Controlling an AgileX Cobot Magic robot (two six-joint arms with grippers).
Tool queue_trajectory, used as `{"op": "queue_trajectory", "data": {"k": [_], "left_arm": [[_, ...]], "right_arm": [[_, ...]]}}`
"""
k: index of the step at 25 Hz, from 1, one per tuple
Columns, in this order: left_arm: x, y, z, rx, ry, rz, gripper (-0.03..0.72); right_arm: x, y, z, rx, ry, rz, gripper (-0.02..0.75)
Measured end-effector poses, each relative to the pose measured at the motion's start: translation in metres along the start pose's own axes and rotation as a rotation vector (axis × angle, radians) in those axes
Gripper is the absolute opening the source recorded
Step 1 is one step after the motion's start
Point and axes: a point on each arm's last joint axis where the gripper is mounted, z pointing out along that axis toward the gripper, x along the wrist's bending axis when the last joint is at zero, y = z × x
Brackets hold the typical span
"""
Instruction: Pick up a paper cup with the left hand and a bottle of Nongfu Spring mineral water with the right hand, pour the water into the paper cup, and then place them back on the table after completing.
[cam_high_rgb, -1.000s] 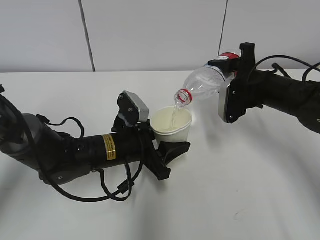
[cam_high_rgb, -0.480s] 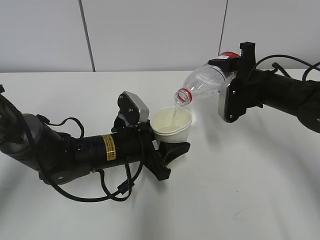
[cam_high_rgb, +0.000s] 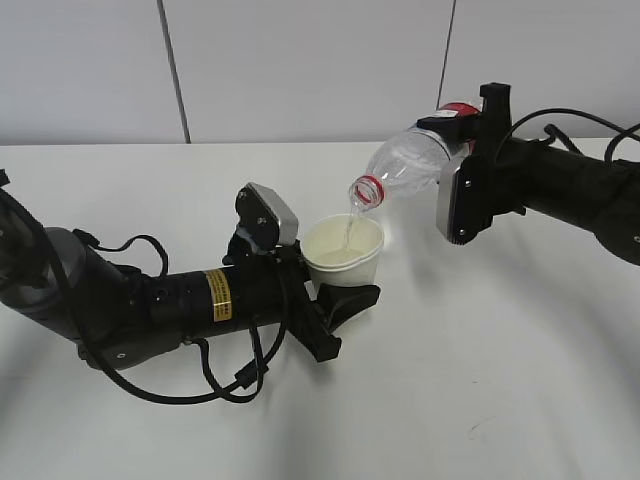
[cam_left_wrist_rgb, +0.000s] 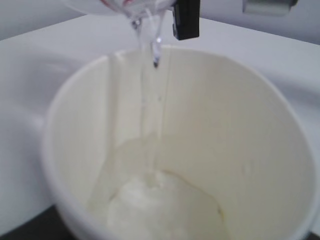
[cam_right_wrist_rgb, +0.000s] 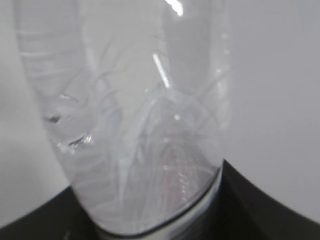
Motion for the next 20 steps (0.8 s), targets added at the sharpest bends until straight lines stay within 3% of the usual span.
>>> {"op": "queue_trajectory", "data": {"k": [20], "left_arm": [[0.0012, -0.0005, 0.0000, 0.001, 0.012, -0.008, 0.395]], "right_arm": [[-0.0003, 0.0001, 0.0000, -0.002, -0.003, 0.071, 0.375]]}}
